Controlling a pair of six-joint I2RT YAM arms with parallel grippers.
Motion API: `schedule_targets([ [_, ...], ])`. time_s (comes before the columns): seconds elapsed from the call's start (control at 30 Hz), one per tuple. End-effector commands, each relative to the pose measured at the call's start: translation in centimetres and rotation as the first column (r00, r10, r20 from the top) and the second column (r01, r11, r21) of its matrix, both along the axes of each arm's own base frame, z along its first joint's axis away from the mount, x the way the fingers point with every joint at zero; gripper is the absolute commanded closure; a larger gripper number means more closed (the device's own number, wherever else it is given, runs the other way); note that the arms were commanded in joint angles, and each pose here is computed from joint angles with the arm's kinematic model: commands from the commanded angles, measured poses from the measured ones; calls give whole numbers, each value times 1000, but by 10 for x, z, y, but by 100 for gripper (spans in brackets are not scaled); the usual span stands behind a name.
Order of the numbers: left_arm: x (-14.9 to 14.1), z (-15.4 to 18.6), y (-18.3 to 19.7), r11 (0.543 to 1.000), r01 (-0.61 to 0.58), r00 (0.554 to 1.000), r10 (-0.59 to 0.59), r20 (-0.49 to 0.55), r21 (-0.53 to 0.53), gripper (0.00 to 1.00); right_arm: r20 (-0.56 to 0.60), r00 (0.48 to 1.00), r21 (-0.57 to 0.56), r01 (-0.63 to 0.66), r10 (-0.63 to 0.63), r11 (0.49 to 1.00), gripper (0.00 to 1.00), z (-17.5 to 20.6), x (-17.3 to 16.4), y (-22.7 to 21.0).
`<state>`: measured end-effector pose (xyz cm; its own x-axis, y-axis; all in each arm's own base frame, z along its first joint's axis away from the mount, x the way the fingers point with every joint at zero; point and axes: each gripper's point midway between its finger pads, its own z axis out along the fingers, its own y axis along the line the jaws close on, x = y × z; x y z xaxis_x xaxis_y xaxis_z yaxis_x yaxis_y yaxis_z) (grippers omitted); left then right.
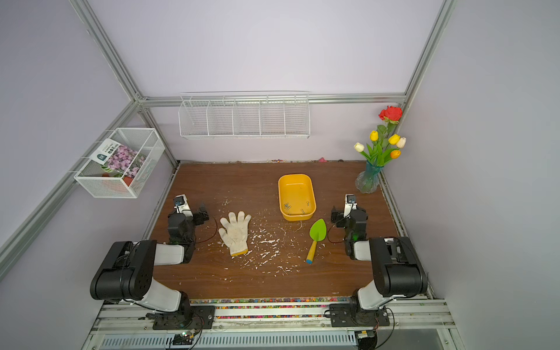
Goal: Take out the screws from the storage box
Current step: Pick up the distractor from the center of the board.
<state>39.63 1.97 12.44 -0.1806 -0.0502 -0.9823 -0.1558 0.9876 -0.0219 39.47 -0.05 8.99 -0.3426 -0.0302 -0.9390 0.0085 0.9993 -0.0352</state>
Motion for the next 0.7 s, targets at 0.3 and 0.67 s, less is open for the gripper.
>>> schedule_targets([
  [0.3,-1,-1,0,1000,6,1000,-6,6,-10,0,16,1000,3,2,-2,1000,1,2,2,1],
  [0.67,-1,0,0,1000,6,1000,-6,6,-10,0,15,1000,3,2,-2,1000,1,2,2,1],
])
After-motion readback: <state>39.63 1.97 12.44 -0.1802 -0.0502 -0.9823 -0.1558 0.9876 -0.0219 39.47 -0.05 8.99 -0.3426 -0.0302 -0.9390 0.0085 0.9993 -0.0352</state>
